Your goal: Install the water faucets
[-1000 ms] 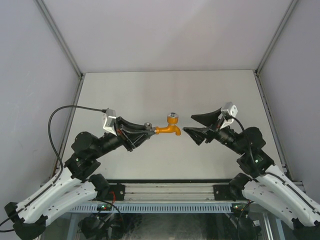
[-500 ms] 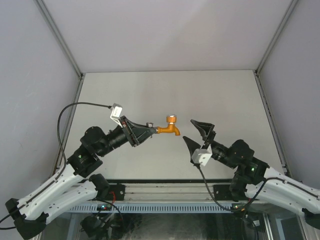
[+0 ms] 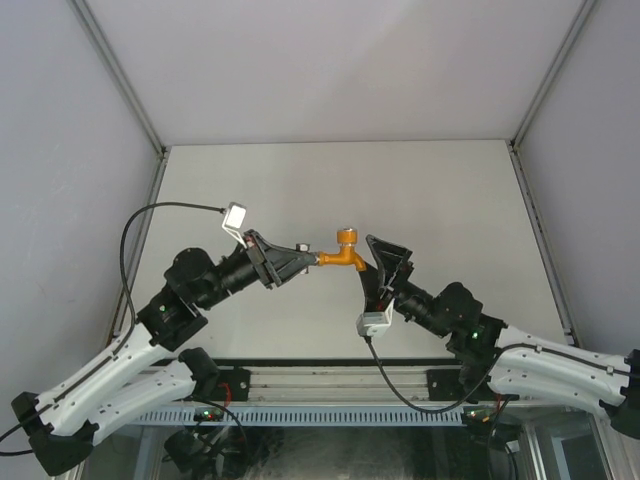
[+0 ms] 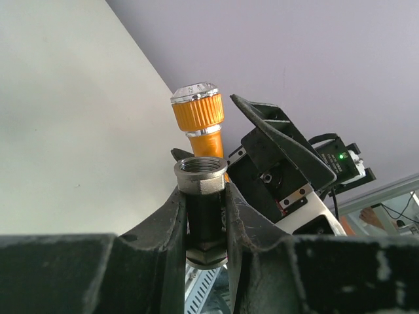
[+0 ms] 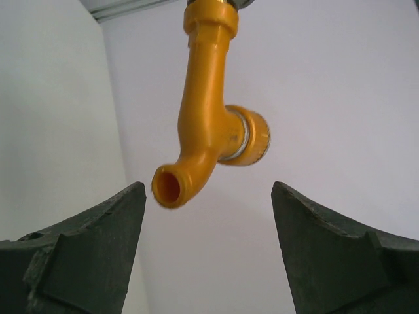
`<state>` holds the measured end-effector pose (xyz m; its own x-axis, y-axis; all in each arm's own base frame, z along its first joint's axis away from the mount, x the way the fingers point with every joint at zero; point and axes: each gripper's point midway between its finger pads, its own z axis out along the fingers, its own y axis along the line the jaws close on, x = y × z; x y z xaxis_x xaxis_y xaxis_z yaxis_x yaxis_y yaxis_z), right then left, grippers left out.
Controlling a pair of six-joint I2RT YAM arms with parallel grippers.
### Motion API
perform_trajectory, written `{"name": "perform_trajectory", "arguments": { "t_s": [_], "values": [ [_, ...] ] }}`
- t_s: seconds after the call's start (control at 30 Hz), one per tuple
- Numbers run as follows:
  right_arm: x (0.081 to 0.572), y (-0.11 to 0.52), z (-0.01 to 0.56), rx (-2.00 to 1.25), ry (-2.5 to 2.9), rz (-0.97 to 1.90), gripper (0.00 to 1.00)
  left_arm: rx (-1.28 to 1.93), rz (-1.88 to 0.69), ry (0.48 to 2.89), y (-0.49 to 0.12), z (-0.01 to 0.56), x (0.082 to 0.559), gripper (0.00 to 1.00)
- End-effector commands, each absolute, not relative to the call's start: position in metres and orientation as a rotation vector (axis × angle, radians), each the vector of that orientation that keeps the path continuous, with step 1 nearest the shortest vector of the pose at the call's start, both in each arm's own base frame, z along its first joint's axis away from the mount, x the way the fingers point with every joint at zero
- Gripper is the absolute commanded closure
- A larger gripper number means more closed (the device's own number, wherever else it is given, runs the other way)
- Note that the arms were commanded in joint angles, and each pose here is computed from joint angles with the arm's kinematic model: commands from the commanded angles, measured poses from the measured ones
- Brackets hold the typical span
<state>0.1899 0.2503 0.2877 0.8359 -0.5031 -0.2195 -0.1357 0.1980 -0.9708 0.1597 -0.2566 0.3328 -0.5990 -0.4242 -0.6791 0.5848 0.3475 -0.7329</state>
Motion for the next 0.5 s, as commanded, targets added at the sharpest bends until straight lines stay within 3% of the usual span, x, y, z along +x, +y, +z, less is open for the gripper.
{"name": "perform_trajectory", "arguments": {
  "t_s": [0.0,0.17,0.47],
  "values": [
    [0.185,0.252,0.339,-1.188,0.414,-0.363,0.24,0.122,-1.550,1.527,-0.254,0.395,0.149,1.00],
    [0.182,0.261,0.349,-1.146,0.344,-0.389,0.25,0.103,-1.565,1.524,-0.254,0.398,0.150,1.00],
    [0.179,0.270,0.354,-1.170,0.374,-0.321,0.65,0.116,-1.580,1.558,-0.261,0.393,0.151,1.00]
  ]
}}
